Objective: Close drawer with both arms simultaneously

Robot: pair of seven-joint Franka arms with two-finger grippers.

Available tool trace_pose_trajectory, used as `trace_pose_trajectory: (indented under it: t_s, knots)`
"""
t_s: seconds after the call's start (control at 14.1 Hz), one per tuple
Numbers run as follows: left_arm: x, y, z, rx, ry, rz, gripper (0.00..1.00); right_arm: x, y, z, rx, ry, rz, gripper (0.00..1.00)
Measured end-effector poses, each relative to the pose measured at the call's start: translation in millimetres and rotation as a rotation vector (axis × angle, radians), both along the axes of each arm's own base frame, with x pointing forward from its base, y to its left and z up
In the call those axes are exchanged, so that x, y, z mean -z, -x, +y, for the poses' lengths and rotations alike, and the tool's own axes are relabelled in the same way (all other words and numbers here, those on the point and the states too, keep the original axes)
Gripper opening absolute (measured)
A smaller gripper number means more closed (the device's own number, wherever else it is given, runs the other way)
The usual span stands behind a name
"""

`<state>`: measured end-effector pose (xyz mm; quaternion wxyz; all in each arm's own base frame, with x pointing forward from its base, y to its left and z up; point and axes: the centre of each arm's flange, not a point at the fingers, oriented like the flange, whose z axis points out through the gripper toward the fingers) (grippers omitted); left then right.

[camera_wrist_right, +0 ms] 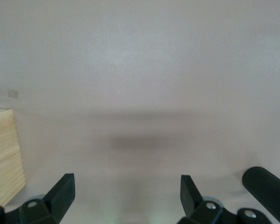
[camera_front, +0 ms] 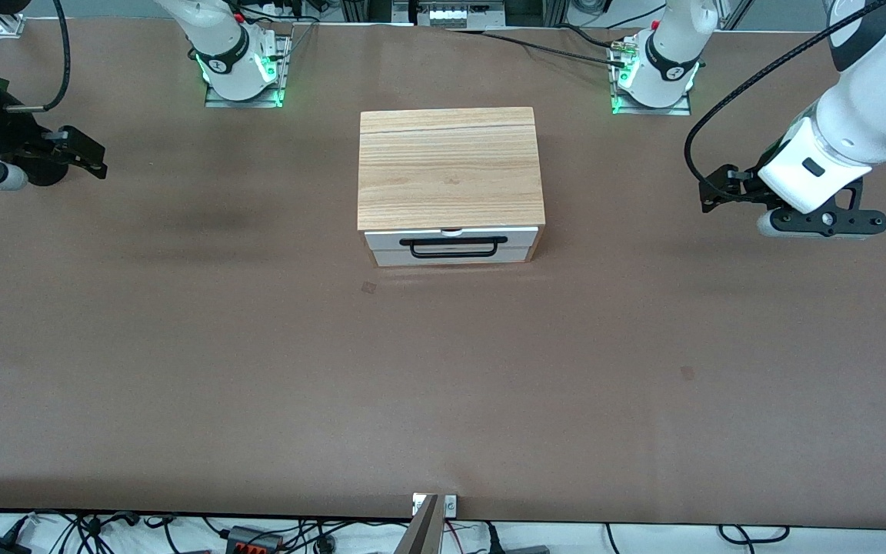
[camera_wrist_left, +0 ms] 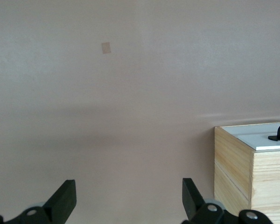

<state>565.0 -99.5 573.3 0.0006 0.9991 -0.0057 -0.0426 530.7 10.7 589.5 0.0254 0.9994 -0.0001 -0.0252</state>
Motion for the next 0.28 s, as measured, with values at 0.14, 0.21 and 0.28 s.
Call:
trace_pose_trajectory:
  t_s: [0.14, 0.21, 0.28]
  knots:
    - [0.1, 0.0, 0.0, 0.000, 0.000, 0.000, 1.00, 5.2, -5.5, -0.5, 0.009, -0.014, 0.009, 1.00]
    - [0.2, 0.0, 0.0, 0.000, 0.000, 0.000, 1.00, 8.1, -7.4, -1.0, 0.012, -0.020, 0.014, 1.00]
    - [0.2, 0.0, 0.0, 0.000, 0.000, 0.000, 1.00, 10.6, -8.8, -1.9, 0.014, -0.022, 0.018, 1.00]
